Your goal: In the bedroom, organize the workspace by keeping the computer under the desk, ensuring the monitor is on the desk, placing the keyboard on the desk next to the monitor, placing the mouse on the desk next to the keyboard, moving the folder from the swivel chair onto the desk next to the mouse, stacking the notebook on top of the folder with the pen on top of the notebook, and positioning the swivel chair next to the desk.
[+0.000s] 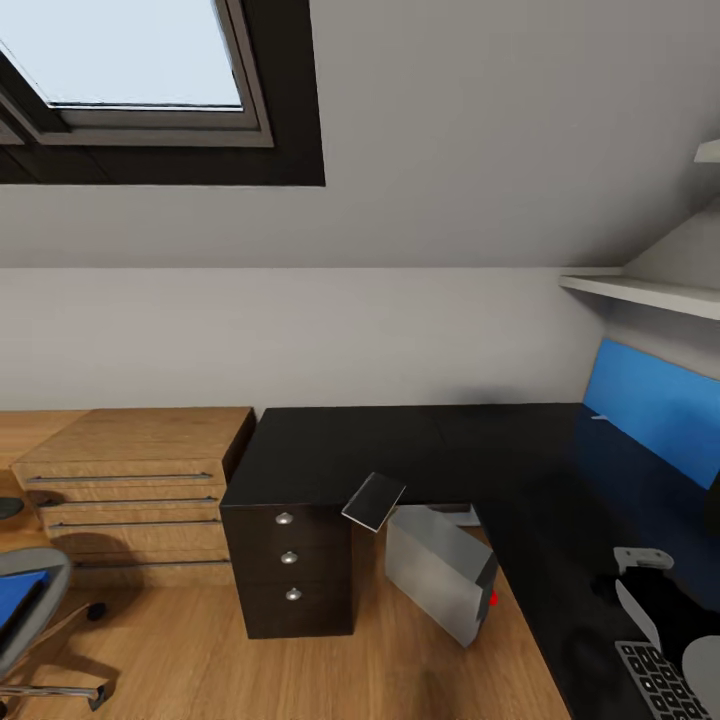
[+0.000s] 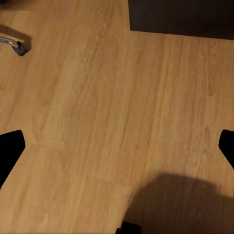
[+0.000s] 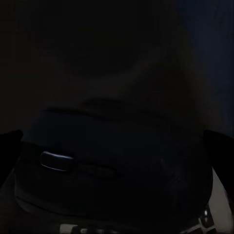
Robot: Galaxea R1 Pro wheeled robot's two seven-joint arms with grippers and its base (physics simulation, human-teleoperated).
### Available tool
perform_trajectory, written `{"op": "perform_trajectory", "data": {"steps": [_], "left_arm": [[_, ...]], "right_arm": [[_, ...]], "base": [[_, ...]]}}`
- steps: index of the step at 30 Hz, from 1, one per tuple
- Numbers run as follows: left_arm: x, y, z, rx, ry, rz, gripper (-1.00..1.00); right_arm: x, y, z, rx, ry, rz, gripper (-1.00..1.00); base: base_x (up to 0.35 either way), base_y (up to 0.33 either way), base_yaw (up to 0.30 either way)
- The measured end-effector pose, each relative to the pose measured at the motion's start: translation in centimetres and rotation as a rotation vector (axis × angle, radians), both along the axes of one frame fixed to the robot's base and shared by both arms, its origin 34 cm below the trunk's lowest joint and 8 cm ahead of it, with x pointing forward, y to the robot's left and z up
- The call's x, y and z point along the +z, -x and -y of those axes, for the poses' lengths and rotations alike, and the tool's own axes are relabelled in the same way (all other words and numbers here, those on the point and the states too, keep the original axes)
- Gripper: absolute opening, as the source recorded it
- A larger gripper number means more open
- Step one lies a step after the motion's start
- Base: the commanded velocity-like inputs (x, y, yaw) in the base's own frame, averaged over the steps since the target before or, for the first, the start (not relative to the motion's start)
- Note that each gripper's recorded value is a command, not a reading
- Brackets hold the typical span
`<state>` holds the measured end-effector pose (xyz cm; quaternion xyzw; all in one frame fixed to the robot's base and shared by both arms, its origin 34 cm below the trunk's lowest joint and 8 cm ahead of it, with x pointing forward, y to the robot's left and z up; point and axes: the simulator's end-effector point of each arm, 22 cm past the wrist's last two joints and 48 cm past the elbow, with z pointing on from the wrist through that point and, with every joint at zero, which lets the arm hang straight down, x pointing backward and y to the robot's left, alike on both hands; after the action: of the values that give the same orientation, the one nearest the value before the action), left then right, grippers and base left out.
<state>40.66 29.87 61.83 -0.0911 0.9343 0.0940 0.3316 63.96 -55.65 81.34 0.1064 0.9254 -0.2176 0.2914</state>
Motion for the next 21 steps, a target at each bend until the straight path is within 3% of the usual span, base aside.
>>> {"op": "perform_trajectory", "data": {"steps": [8,14,21], "left_arm": [[0.3,-0.4,-0.1,0.003,-0.003,0.025,1.00],[0.4,-0.4,-0.1,0.003,-0.004,0.026,1.00],[0.1,-0.7,0.1,0.004,-0.002,0.031,1.00]], "right_arm": [[-0.3,1.0,0.8,-0.027,0.019,-0.029,-1.00],[-0.2,1.0,1.0,-0.032,0.027,-0.026,-1.00],[-0.8,1.4,1.4,-0.045,0.038,-0.038,-1.00]], "base": [[0.001,0.000,0.000],[0.215,0.000,0.000],[0.010,0.000,0.000]]}}
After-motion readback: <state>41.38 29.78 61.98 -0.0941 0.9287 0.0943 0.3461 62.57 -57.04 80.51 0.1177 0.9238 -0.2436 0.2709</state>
